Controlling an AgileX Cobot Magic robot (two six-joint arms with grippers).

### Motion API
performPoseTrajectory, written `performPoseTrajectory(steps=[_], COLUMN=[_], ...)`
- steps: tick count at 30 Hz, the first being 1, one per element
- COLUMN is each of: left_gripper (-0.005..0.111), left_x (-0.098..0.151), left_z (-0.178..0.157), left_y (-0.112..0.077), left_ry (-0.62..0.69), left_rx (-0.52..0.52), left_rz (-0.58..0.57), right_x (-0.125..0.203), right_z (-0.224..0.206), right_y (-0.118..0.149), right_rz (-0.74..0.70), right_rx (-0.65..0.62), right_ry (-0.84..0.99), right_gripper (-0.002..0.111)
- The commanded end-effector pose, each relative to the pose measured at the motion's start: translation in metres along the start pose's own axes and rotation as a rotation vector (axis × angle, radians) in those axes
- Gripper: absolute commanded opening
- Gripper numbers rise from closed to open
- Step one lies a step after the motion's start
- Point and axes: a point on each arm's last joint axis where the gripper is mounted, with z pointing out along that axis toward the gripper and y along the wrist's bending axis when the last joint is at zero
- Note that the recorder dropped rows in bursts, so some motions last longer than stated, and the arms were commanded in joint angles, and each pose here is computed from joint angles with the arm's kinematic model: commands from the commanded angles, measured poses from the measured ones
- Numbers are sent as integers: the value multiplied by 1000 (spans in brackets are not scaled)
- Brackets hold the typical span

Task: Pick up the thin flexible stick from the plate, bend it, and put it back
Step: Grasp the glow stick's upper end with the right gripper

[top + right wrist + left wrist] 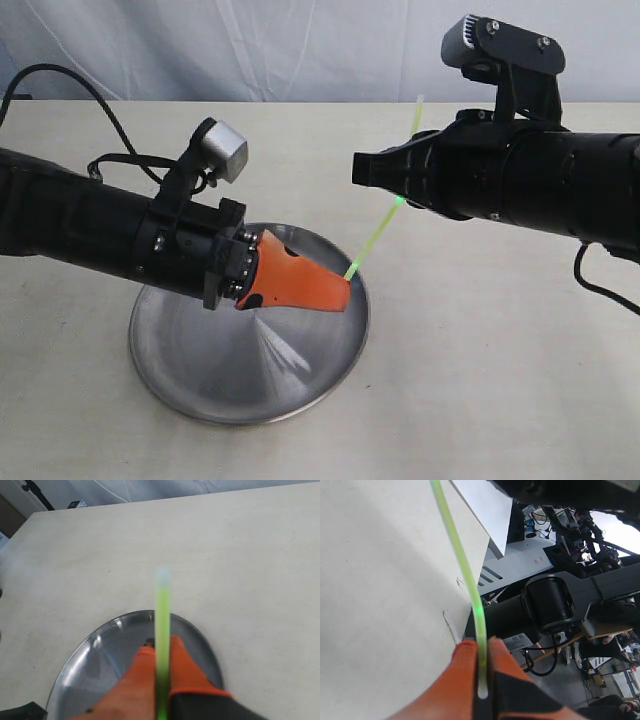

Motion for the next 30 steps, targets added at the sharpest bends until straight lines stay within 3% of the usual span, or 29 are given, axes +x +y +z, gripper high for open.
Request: performPoseTrajectory(steps=[1, 18, 30], left_gripper=[0, 0, 0], left_x=[-16, -17, -17], left_z=[-1, -1, -1], left_y=[-7, -7, -7], left_ry=[-119, -121, -121], left_rx=[35, 36, 36], left_rz=[-9, -5, -5], right_x=[5, 6, 21], right_z=[0, 1, 24], right_y=[7, 6, -3], right_rz=[-71, -102, -104], right_rx=[-53, -51, 3], right_ry=[32, 37, 118], right_gripper=[-1, -1, -1])
